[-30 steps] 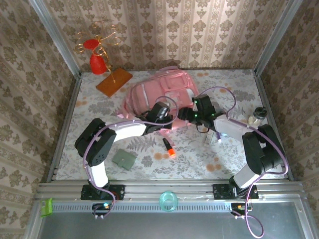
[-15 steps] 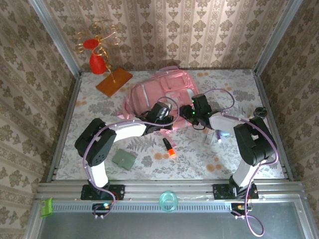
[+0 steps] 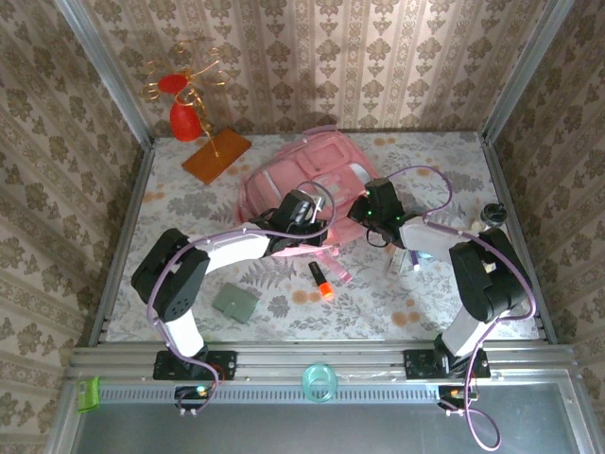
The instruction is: Pack books, pencil case, and school supplies into a backpack
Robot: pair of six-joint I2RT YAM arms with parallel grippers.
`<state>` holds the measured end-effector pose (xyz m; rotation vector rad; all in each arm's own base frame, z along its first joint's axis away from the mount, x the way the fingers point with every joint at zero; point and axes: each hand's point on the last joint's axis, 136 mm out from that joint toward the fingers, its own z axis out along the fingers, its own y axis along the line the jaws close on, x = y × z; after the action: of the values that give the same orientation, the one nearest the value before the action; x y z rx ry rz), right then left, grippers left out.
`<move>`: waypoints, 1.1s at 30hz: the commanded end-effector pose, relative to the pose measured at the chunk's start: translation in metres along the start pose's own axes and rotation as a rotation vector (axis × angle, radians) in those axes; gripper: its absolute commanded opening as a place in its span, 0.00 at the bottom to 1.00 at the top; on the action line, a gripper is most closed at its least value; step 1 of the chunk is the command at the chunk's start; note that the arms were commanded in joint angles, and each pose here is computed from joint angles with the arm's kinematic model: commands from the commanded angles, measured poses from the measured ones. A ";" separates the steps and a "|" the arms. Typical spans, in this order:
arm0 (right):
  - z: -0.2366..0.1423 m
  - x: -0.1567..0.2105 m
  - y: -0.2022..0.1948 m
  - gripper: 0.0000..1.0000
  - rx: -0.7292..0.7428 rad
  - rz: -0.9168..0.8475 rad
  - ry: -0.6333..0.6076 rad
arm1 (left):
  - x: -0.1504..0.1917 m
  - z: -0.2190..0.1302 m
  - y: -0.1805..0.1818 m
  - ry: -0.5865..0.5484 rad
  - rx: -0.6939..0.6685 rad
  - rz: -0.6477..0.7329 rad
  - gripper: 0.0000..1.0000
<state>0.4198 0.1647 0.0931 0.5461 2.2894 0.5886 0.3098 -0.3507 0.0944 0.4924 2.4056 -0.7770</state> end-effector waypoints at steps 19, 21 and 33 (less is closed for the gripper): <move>0.012 -0.057 -0.011 0.13 0.078 -0.247 0.036 | 0.023 -0.065 0.020 0.046 0.125 0.020 0.00; 0.004 -0.051 -0.007 0.25 0.062 -0.271 0.081 | 0.019 -0.062 0.014 0.033 0.140 0.014 0.00; -0.047 0.036 0.013 0.66 -0.115 -0.073 0.277 | 0.006 -0.047 -0.026 0.015 0.190 0.069 0.00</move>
<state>0.3813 0.1660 0.1184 0.2843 2.4689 0.6692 0.2692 -0.3202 0.1076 0.6347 2.4146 -0.9014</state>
